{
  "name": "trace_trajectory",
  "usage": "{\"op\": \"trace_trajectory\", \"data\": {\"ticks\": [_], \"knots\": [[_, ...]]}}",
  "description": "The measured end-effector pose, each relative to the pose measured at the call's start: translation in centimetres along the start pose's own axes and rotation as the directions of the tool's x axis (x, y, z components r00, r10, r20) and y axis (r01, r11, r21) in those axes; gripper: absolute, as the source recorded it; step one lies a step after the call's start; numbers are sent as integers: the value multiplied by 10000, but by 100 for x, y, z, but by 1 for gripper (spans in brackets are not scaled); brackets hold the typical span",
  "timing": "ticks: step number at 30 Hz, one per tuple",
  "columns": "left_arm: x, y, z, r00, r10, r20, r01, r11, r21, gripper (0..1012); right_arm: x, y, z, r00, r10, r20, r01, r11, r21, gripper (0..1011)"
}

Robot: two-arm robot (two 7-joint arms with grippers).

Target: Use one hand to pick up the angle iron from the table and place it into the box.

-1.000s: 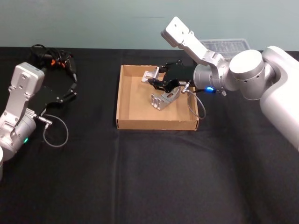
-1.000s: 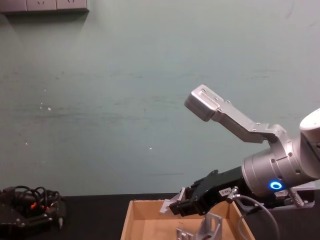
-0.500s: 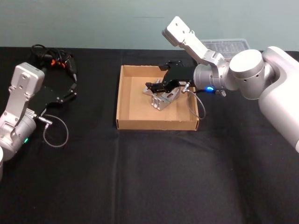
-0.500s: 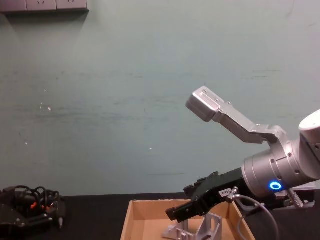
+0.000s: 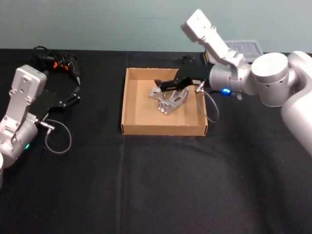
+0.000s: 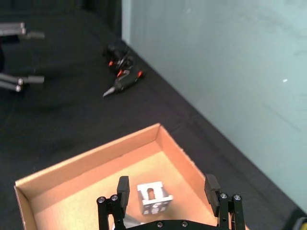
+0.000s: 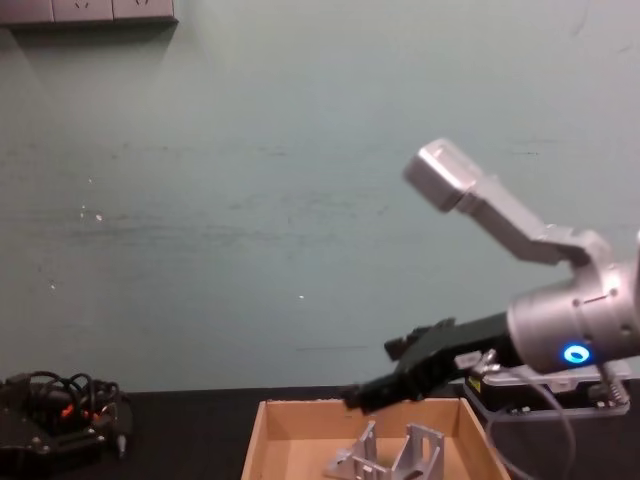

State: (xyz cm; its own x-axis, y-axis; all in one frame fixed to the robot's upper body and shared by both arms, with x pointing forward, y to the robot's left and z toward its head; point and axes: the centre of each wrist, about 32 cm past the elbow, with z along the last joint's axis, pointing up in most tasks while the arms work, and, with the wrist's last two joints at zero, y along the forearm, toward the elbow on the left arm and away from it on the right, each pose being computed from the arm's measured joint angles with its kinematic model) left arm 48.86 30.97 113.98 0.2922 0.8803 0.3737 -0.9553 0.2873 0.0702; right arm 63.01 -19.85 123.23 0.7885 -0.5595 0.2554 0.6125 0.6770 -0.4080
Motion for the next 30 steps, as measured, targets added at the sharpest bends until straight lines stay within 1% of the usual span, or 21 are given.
{"op": "trace_trajectory", "data": {"ticks": [2, 3, 4, 5, 7, 8, 9, 10, 11, 12, 14, 15, 16, 17, 21, 22, 23, 24, 28, 30], "knots": [[0, 0, 0, 10000, -1, 0, 1, 10000, 1, 1000, -16, -87, 12, 9997, -245, -99, 247, 9994, 234, 1002], [0, 0, 0, 10000, -1, 0, 1, 10000, -1, 1000, -31, -156, 15, 9989, -435, -174, 442, 9982, 405, 1002], [0, 0, 0, 10000, -1, 0, 1, 10000, 0, 1000, -37, -186, 11, 9984, -516, -213, 525, 9975, 465, 1002], [0, 0, 0, 10000, -1, 0, 1, 10000, 1, 1000, -56, -256, 14, 9968, -733, -302, 751, 9952, 634, 1002], [0, 0, 0, 10000, -1, 0, 1, 10000, 1, 1000, -75, -341, 6, 9942, -996, -409, 1025, 9917, 779, 1002], [0, 0, 0, 10000, -1, 0, 1, 10000, 0, 1000, -94, -416, -5, 9909, -1246, -505, 1288, 9876, 895, 1002], [0, 0, 0, 10000, 0, 0, 0, 10000, 0, 1000, -94, -416, -5, 9909, -1246, -505, 1288, 9876, 895, 1002], [0, 0, 0, 10000, -2, 0, 2, 10000, 0, 1000, -118, -502, -20, 9864, -1530, -605, 1585, 9823, 1002, 1002], [0, 0, 0, 10000, -1, 0, 1, 10000, 0, 1000, -131, -544, -29, 9836, -1678, -660, 1740, 9792, 1041, 1002], [0, 0, 0, 10000, -1, 0, 1, 10000, 1, 1000, -161, -626, -48, 9777, -1954, -770, 2032, 9728, 1113, 1002], [0, 0, 0, 10000, -1, 0, 1, 10000, 0, 1000, -189, -711, -74, 9701, -2265, -877, 2357, 9651, 1144, 1002], [0, 0, 0, 10000, -1, 0, 1, 10000, 0, 1000, -216, -790, -100, 9617, -2557, -986, 2663, 9569, 1160, 1002], [0, 0, 0, 10000, -1, 1, 1, 10000, 0, 1000, -228, -826, -114, 9573, -2700, -1035, 2812, 9526, 1157, 1002], [0, 0, 0, 10000, -1, 0, 1, 10000, -1, 1000, -262, -896, -143, 9482, -2973, -1121, 3095, 9440, 1139, 1002], [0, 0, 0, 10000, -1, 0, 1, 10000, -1, 1000, -326, -1028, -220, 9280, -3483, -1324, 3622, 9265, 1014, 1002], [0, 0, 0, 10000, -1, 0, 1, 10000, 0, 1000, -362, -1092, -264, 9165, -3732, -1438, 3878, 9172, 909, 1002], [0, 0, 0, 10000, -1, 0, 1, 10000, 0, 1000, -382, -1121, -288, 9112, -3838, -1497, 3986, 9132, 852, 1002], [0, 0, 0, 10000, -1, 0, 1, 10000, 1, 1000, -418, -1170, -331, 9012, -4030, -1596, 4179, 9056, 727, 1002], [0, 0, 0, 10000, -1, 0, 1, 10000, 0, 1000, -484, -1245, -407, 8849, -4318, -1745, 4455, 8941, 468, 1002], [0, 0, 0, 10000, -1, 0, 1, 10000, 0, 1000, -551, -1289, -472, 8706, -4542, -1889, 4661, 8845, 213, 1002]]}}
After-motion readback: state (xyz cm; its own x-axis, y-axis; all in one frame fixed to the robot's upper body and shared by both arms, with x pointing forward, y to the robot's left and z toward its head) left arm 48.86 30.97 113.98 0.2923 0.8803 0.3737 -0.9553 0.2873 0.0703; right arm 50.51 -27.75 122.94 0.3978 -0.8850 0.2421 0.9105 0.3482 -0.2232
